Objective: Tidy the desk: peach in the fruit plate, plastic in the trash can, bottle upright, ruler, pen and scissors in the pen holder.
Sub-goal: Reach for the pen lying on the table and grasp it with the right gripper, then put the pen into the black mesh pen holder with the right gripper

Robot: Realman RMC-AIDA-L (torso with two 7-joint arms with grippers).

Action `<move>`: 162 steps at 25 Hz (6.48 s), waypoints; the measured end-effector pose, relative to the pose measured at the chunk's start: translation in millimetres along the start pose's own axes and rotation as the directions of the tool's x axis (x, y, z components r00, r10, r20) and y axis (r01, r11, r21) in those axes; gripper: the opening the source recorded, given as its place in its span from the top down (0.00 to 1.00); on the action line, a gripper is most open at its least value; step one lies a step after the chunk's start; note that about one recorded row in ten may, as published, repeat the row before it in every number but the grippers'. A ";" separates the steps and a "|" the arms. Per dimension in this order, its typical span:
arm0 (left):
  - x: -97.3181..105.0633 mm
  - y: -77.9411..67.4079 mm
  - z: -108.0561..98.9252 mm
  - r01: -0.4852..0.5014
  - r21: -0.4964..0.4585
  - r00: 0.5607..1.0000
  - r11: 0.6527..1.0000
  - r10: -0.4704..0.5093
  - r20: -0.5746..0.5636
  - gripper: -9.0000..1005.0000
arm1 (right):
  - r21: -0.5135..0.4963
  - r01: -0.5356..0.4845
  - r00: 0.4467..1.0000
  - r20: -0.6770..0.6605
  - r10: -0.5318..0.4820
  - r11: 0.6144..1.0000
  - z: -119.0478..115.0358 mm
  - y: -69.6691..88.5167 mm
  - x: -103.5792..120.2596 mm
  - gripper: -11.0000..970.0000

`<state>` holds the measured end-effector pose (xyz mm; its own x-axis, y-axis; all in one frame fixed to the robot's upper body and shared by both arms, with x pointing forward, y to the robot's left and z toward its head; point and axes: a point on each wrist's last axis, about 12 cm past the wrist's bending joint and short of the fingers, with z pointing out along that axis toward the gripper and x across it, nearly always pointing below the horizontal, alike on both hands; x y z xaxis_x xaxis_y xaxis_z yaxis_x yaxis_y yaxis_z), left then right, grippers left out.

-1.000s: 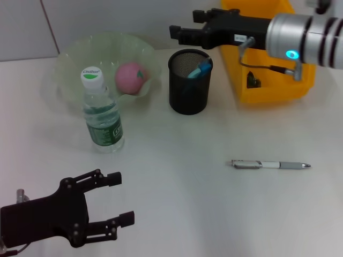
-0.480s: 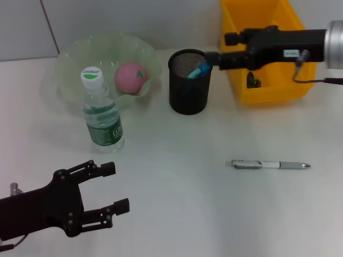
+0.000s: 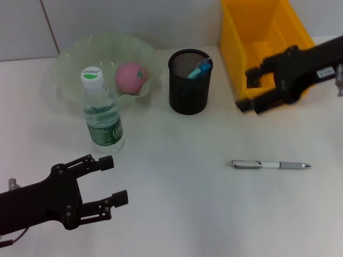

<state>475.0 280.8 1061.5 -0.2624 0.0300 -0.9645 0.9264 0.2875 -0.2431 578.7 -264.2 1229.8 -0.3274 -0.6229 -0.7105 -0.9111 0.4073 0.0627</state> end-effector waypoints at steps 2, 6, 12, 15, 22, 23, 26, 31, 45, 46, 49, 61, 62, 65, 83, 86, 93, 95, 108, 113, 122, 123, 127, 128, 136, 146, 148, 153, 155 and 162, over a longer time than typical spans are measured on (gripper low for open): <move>-0.4 0.2 0.0 0.008 -0.002 1.000 1.000 -0.008 0.004 0.16 | -0.017 0.016 0.999 -0.052 -0.017 1.000 1.2 -0.2 -1.0 0.16; -1.5 1.0 0.1 0.020 -0.008 1.000 1.000 -0.020 0.013 0.16 | -0.072 0.082 0.977 -0.189 -0.094 0.994 8.7 -3.9 -5.2 0.16; -2.6 2.7 -2.0 0.027 -0.028 0.999 0.999 -0.026 0.027 0.16 | -0.162 0.160 0.918 -0.337 -0.207 0.974 26.3 -8.9 -11.4 0.16; -1.3 2.6 -2.1 0.030 -0.030 0.999 0.999 -0.029 0.019 0.16 | -0.183 0.202 0.879 -0.400 -0.261 0.962 40.8 -11.1 -12.5 0.16; 2.0 5.6 -5.1 0.041 -0.050 0.999 0.998 -0.042 -0.023 0.16 | -0.202 0.248 0.833 -0.456 -0.315 0.948 62.5 -10.6 -9.4 0.16; 2.8 6.5 -6.1 0.047 -0.056 0.998 0.997 -0.049 -0.034 0.16 | -0.210 0.253 0.823 -0.466 -0.324 0.944 68.5 -9.8 -6.9 0.16; 3.6 7.7 -7.6 0.053 -0.067 0.997 0.996 -0.056 -0.045 0.16 | -0.213 0.261 0.815 -0.474 -0.333 0.942 75.1 -9.1 -4.2 0.16; 5.1 6.5 -8.7 0.061 -0.071 0.997 0.996 -0.064 -0.043 0.16 | -0.205 0.282 0.791 -0.503 -0.348 0.937 91.8 -9.1 3.4 0.16; 6.3 5.7 -7.8 0.075 -0.072 0.996 0.995 -0.078 -0.042 0.16 | -0.194 0.305 0.738 -0.570 -0.360 0.933 115.0 -9.1 15.2 0.17; 6.3 5.7 -7.8 0.075 -0.072 0.996 0.995 -0.078 -0.042 0.16 | -0.194 0.305 0.738 -0.570 -0.360 0.933 115.0 -9.1 15.2 0.17; 6.0 6.0 -8.5 0.074 -0.073 0.996 0.995 -0.077 -0.043 0.16 | -0.190 0.302 0.734 -0.579 -0.355 0.934 117.9 -9.7 17.2 0.17; 5.5 6.4 -9.7 0.073 -0.074 0.996 0.995 -0.076 -0.044 0.16 | -0.170 0.306 0.729 -0.591 -0.346 0.937 122.8 -10.4 19.8 0.22; 5.5 6.4 -9.8 0.072 -0.074 0.996 0.995 -0.076 -0.044 0.16 | -0.170 0.305 0.728 -0.593 -0.345 0.937 123.4 -10.3 20.1 0.27; 5.4 6.7 -10.1 0.072 -0.075 0.996 0.995 -0.075 -0.045 0.16 | -0.170 0.304 0.726 -0.596 -0.343 0.937 124.7 -10.2 20.4 0.43; 2.0 9.0 -11.1 0.062 -0.070 0.997 0.996 -0.066 -0.047 0.16 | -0.172 0.307 0.715 -0.608 -0.346 0.936 128.1 -8.3 21.0 0.62; 1.8 9.2 -11.7 0.061 -0.070 0.997 0.996 -0.065 -0.047 0.16 | -0.171 0.307 0.715 -0.607 -0.346 0.936 128.3 -8.3 20.9 0.62; 1.2 9.7 -12.9 0.060 -0.073 0.997 0.996 -0.063 -0.047 0.16 | -0.180 0.313 0.705 -0.614 -0.355 0.933 132.8 -7.0 23.9 0.67; 1.1 9.8 -13.1 0.059 -0.073 0.997 0.996 -0.063 -0.047 0.16 | -0.180 0.314 0.705 -0.613 -0.356 0.932 132.9 -6.9 23.5 0.73; 0.6 9.3 -16.2 0.054 -0.077 0.997 0.996 -0.058 -0.046 0.16 | -0.036 0.325 0.924 -0.202 -0.326 0.945 57.0 0.5 -37.5 0.86; 1.5 8.3 -13.7 0.056 -0.073 0.997 0.996 -0.059 -0.045 0.16 | 0.103 0.268 0.945 0.167 -0.282 0.958 27.8 -8.1 -46.3 0.86; 0.7 8.7 -10.3 0.053 -0.061 0.997 0.997 -0.056 -0.050 0.16 | 0.281 0.043 0.877 0.449 -0.170 0.959 40.7 -37.9 -41.2 0.86; 0.7 8.7 -9.7 0.052 -0.058 0.997 0.997 -0.055 -0.051 0.16 | 0.282 0.009 0.878 0.458 -0.143 0.959 54.2 -41.8 -41.1 0.86; 0.7 8.8 -9.5 0.052 -0.058 0.997 0.997 -0.055 -0.052 0.16 | 0.303 -0.022 0.880 0.459 -0.125 0.953 75.2 -44.5 -41.3 0.86; 0.5 8.8 -9.3 0.052 -0.058 0.997 0.997 -0.055 -0.051 0.16 | 0.323 -0.041 0.884 0.453 -0.117 0.946 86.7 -45.4 -40.8 0.86; -1.9 10.6 -7.5 0.051 -0.053 0.997 0.997 -0.054 -0.051 0.16 | 0.370 -0.104 0.892 0.446 -0.079 0.923 113.9 -48.0 -28.7 0.85; -5.9 14.1 -8.9 0.057 -0.056 0.997 0.997 -0.060 -0.053 0.16 | 0.363 -0.164 0.903 0.429 -0.008 0.917 128.6 -51.0 -17.1 0.84; -6.5 14.7 -9.2 0.055 -0.057 0.997 0.997 -0.058 -0.053 0.16 | 0.357 -0.169 0.904 0.427 0.000 0.919 130.9 -50.5 -16.3 0.84; -7.6 15.6 -9.5 0.051 -0.057 0.997 0.997 -0.054 -0.054 0.16 | 0.349 -0.177 0.905 0.425 0.013 0.920 133.7 -49.8 -14.4 0.84; -8.0 15.9 -10.1 0.050 -0.058 0.997 0.997 -0.053 -0.054 0.16 | 0.347 -0.179 0.906 0.424 0.016 0.920 134.3 -49.7 -13.3 0.84; -9.3 16.9 -12.2 0.048 -0.061 0.997 0.997 -0.051 -0.054 0.16 | 0.349 -0.179 0.909 0.416 0.019 0.920 134.7 -50.1 -10.1 0.83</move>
<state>489.8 297.1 1067.6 -0.3233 0.0665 -0.9440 0.8946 0.3468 -0.2819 661.4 -188.3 1139.4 -0.2111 -0.2807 -0.9363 -0.6918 0.7196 -0.0598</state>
